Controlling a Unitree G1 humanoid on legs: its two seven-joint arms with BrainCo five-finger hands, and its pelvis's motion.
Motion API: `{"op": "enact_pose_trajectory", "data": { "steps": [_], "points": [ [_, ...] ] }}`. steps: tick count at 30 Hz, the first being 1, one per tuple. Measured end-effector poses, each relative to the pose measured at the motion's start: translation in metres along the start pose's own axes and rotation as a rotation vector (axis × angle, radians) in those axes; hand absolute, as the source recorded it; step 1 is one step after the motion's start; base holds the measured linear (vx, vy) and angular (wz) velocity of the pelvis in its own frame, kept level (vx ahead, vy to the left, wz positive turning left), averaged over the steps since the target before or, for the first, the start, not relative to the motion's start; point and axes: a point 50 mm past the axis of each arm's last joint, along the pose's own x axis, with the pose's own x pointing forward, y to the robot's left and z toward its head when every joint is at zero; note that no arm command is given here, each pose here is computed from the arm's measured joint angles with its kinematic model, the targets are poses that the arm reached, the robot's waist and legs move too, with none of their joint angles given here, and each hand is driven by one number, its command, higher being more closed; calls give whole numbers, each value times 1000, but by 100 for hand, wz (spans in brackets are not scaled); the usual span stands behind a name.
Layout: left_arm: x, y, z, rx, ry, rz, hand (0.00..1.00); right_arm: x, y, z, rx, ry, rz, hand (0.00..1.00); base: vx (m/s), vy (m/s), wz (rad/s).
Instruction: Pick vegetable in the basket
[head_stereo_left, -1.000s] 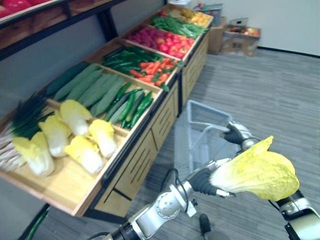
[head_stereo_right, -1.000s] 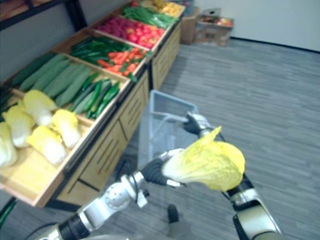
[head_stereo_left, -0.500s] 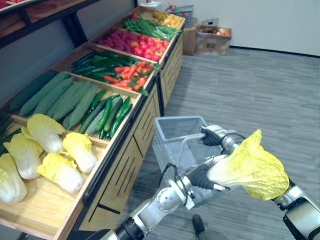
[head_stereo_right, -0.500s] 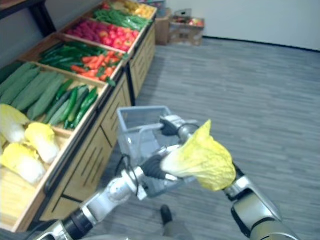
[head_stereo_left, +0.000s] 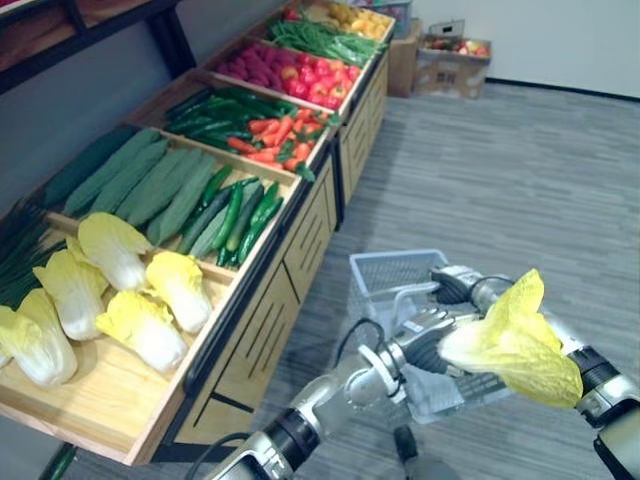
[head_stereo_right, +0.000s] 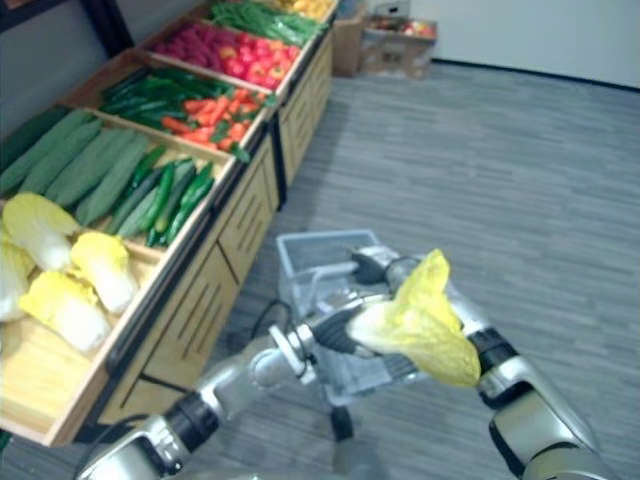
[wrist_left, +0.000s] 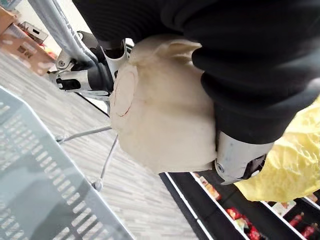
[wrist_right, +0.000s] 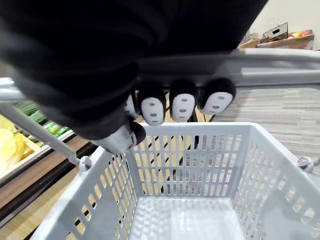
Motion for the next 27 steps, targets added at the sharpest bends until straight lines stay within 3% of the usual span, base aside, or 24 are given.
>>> {"op": "enact_pose_trajectory", "data": {
  "steps": [14, 18, 27],
  "points": [
    [-2, -18, -8, 53, 4, -98, 100, -5, -3, -9, 49, 32, -67, 100, -51, -2, 1],
    [-30, -50, -57, 181, 287, -361, 100, 0, -2, 15, 51, -78, -60, 100, -72, -25, -1],
    [-41, -41, -69, 239, 325, -384, 100, 2, -2, 25, 74, -128, -75, 100, -60, -9, 4]
  ]
}}
